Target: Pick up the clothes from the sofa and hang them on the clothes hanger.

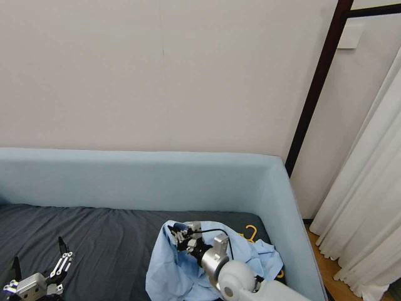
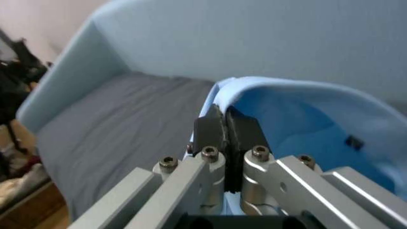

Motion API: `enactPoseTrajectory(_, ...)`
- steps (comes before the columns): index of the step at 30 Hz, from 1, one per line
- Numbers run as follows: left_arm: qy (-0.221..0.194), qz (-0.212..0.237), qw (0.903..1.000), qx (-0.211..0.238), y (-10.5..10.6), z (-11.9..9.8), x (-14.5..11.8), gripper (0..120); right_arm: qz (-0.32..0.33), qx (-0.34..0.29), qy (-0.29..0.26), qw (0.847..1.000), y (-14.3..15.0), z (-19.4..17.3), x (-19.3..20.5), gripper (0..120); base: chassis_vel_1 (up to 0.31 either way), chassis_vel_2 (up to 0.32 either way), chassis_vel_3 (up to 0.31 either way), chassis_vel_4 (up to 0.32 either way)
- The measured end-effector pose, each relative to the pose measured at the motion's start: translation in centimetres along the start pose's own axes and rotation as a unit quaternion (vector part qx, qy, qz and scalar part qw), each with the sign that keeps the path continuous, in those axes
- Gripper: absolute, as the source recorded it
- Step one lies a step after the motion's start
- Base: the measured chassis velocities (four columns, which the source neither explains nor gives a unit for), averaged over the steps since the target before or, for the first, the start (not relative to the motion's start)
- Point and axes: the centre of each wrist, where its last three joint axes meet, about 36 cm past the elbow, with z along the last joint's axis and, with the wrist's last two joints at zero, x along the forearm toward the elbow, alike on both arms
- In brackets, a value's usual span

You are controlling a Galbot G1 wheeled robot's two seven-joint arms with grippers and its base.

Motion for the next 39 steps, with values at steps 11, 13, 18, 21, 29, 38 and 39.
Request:
enactPoseTrajectory(11, 0.003, 0.001, 1.0000, 0.005, -0.5, 0.4, 0.1, 100, 0.045, -0.006, 0.079, 0.996, 3.1, -1.4, 1.8, 36, 0.000, 0.000, 0.000, 0.000)
enactPoseTrajectory(13, 0.004, 0.003, 1.0000, 0.006, -0.6, 0.4, 0.2, 100, 0.071, 0.004, 0.090, 0.993, 2.3, -1.8, 2.5, 45, 0.000, 0.000, 0.000, 0.000)
enactPoseTrajectory(18, 0.002, 0.003, 1.0000, 0.005, -0.7, 0.4, 0.1, 100, 0.149, 0.037, 0.138, 0.979, -0.1, -1.5, 4.0, 64, 0.000, 0.000, 0.000, 0.000)
enactPoseTrajectory(21, 0.005, 0.004, 1.0000, 0.003, -0.5, 0.6, 0.1, 100, 0.177, 0.056, 0.154, 0.970, -1.5, 0.0, 4.3, 74, 0.000, 0.000, 0.000, 0.000)
enactPoseTrajectory(29, 0.023, 0.006, 0.9997, -0.010, -0.4, 1.9, 0.5, 100, 0.202, 0.141, 0.144, 0.958, -3.0, 4.5, 4.7, 98, 0.000, 0.000, 0.000, 0.000)
enactPoseTrajectory(38, 0.024, 0.006, 0.9997, -0.008, -0.7, 2.0, 0.3, 100, 0.179, 0.172, 0.149, 0.957, -1.2, 7.7, 3.7, 100, 0.000, 0.000, 0.000, 0.000)
enactPoseTrajectory(39, 0.024, 0.006, 0.9997, -0.008, -0.7, 2.0, 0.3, 100, 0.180, 0.173, 0.149, 0.957, -1.2, 7.8, 3.6, 100, 0.000, 0.000, 0.000, 0.000)
